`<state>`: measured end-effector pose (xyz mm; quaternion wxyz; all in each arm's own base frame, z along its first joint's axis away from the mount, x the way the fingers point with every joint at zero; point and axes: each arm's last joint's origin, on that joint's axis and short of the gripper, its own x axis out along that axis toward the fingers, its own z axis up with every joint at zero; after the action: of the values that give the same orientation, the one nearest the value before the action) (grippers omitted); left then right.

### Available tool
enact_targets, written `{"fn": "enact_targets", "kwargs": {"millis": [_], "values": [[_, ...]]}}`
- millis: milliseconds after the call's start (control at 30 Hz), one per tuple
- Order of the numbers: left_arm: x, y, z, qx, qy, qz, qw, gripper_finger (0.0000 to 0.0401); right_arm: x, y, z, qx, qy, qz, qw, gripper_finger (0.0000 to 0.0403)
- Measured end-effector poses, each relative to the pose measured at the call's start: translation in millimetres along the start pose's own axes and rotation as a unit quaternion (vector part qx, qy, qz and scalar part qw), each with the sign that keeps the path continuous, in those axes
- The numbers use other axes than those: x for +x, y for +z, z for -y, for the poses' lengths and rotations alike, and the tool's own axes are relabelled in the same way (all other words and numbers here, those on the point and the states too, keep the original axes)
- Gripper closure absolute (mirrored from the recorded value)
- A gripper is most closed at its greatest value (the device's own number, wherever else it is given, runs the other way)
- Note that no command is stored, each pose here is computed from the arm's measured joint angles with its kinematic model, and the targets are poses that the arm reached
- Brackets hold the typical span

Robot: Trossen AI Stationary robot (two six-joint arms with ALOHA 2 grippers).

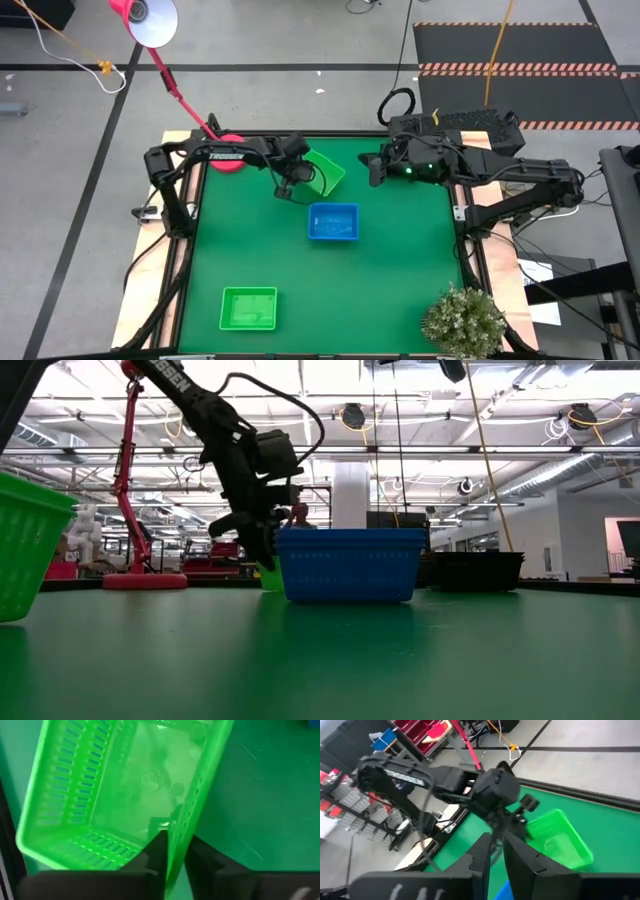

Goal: Stack baskets by color
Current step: Stack the top green bin on the green bins

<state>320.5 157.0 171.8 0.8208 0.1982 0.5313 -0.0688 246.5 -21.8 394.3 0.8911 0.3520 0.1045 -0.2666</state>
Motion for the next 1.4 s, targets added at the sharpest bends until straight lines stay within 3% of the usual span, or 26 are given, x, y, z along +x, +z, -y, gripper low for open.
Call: {"fn": "enact_targets", "kwargs": {"millis": [100,367,567,800,967,1200,1400], "values": [[-7.1,0.5,0.9,-0.009,0.003,-0.003,1.0,0.0387,2.4,3.7,6.5,-0.004,-0.018,0.0,1.0,0.036],[-39.1,9.2,5.0,-0.033,0.065,-0.016,0.997,0.0393,9.8,19.2,35.6,0.054,-0.096,0.01,0.994,0.036],[-81.5,29.4,20.8,-0.039,0.127,0.021,0.991,0.0389,27.6,24.3,56.9,0.122,-0.054,-0.004,0.991,0.0345],[-93.1,52.0,50.2,-0.03,0.151,0.026,0.988,0.0391,61.4,5.0,76.1,0.229,0.01,-0.046,0.972,0.0275],[-87.6,60.1,65.5,-0.022,0.138,0.016,0.99,0.0393,74.2,-15.9,88.0,0.285,-0.028,-0.095,0.953,0.0233],[-85.8,62.8,67.8,-0.008,0.138,0.018,0.99,0.0386,98.0,-40.8,86.5,0.304,-0.039,-0.159,0.939,0.0227],[-86.2,63.4,67.5,0.017,0.141,0.017,0.99,0.0395,114.5,-54.7,83.1,0.295,-0.05,-0.153,0.942,0.0239]]}}
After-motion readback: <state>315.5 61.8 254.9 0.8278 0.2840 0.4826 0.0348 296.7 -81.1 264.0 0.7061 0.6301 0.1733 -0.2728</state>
